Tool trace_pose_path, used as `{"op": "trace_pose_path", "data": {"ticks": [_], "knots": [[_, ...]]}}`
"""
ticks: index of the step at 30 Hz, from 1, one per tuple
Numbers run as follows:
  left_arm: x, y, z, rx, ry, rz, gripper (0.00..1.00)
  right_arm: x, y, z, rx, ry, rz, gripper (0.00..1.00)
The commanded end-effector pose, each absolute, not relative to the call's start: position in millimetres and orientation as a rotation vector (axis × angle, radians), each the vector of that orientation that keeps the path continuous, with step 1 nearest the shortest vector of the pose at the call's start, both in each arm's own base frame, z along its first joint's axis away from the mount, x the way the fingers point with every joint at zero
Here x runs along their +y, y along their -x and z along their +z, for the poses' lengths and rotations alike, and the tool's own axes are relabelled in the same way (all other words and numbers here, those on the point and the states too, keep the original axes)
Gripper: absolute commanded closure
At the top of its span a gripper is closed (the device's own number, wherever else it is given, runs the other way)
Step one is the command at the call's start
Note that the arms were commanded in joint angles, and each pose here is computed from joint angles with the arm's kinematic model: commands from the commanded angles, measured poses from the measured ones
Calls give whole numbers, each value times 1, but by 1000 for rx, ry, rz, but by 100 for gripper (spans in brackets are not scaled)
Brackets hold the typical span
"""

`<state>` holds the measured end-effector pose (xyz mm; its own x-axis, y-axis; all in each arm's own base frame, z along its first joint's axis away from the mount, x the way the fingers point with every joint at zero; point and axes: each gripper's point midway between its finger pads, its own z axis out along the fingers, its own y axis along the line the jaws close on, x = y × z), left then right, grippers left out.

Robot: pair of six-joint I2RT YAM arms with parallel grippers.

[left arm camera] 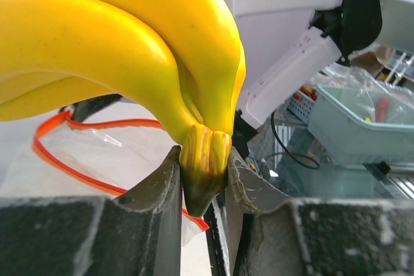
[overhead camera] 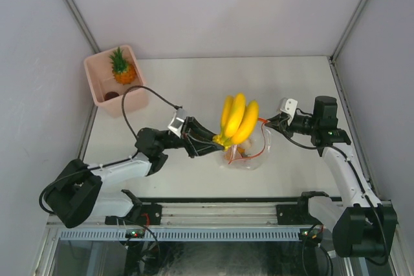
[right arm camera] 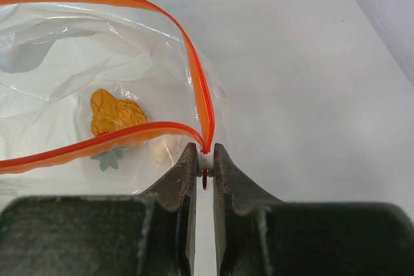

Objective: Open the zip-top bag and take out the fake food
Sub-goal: Pick up the fake fruit from the zipper food storage bag, then place the fake fruit in the bin.

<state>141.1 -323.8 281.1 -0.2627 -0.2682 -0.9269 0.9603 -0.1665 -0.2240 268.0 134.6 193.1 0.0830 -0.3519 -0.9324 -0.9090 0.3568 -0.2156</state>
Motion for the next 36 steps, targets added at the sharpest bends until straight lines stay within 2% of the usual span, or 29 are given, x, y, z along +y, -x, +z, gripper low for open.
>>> {"op": "trace_pose_path", "data": {"ticks": [1, 16, 25, 36], "knots": [[-305, -156, 323, 1027, -801, -1601, 100, 137, -268, 199, 1467, 1183, 646, 100], [-243, -259, 335, 1249, -341, -1474, 100, 135, -269, 198, 1478, 1173, 644, 100], [-183, -334, 325, 1506, 23, -1109, 100, 135, -271, 197, 1494, 1161, 648, 100], [-81, -379, 345, 1700, 250, -646, 100, 134, -273, 197, 1508, 1142, 654, 100]]}}
